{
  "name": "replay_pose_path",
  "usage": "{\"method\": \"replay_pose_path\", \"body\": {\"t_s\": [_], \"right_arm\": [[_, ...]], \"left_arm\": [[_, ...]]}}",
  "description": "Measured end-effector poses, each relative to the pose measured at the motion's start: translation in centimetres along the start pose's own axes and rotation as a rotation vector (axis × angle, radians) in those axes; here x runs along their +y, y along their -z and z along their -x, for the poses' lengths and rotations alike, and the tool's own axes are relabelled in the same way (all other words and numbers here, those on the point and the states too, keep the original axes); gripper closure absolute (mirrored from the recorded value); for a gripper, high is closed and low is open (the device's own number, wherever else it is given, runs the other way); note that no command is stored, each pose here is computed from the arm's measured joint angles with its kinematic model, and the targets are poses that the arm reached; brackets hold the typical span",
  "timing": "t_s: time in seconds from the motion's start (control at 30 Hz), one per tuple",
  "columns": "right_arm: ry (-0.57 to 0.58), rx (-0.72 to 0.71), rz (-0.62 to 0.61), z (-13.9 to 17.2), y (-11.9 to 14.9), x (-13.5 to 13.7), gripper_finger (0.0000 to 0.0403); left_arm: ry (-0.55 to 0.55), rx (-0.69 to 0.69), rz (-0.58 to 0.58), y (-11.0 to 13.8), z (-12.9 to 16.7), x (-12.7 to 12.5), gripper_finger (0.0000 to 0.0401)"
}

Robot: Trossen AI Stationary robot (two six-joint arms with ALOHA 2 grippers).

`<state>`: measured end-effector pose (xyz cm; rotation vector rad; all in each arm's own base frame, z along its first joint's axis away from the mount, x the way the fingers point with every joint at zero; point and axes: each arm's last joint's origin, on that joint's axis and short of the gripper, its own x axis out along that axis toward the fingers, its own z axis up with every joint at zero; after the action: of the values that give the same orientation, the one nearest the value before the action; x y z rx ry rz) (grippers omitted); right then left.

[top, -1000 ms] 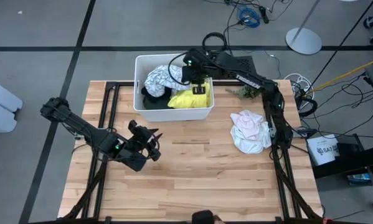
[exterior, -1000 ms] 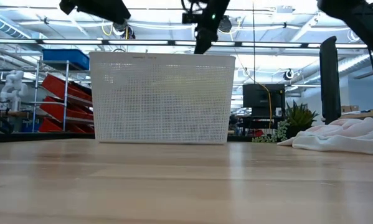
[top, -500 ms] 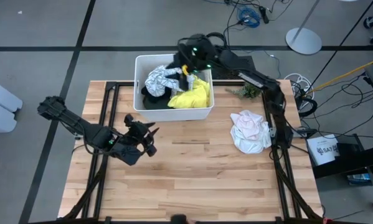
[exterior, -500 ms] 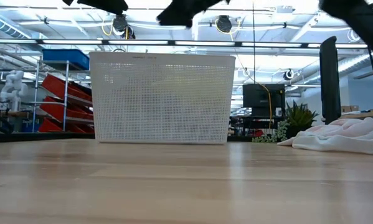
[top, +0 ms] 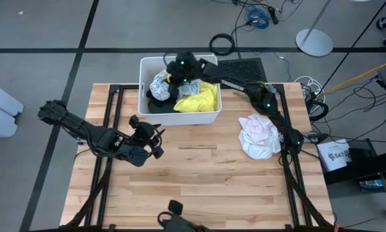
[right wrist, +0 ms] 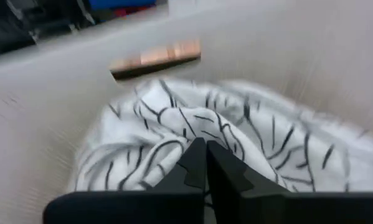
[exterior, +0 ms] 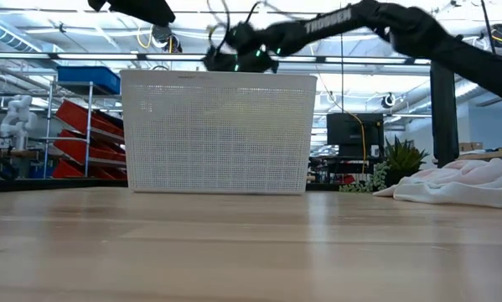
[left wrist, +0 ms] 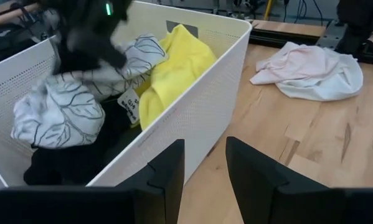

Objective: Fold laundry
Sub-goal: Put the folded white patterned shirt into the white laundry bin

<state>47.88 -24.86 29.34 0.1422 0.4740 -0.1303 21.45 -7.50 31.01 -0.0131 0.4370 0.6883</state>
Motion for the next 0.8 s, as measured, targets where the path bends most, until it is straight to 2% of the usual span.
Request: {"method": "replay_pose_path", "body": {"t_s": [0.23, 0.47, 0.63, 0.8], "right_arm": [[-0.026, 0.110, -0.082, -4.7, 5.0, -1.6, 0.0403], [-0.078, 0.113, -0.123, -8.4, 7.9, -0.8, 0.0403], [-0.078, 0.080, -0.146, -7.9, 7.0, -0.6, 0.0403], [-0.095, 0.042, -0.121, -4.3, 3.3, 0.5, 0.0403]], "left_arm": [[0.003, 0.003, 0.003, 0.0, 0.0, 0.0, 0.0274], [0.004, 0.006, -0.001, 0.0, 0.0, 0.0, 0.0274], [0.006, 0.007, -0.001, 0.1, 0.0, 0.0, 0.0274], [0.008, 0.009, 0.000, 0.1, 0.0, 0.0, 0.0274]]}}
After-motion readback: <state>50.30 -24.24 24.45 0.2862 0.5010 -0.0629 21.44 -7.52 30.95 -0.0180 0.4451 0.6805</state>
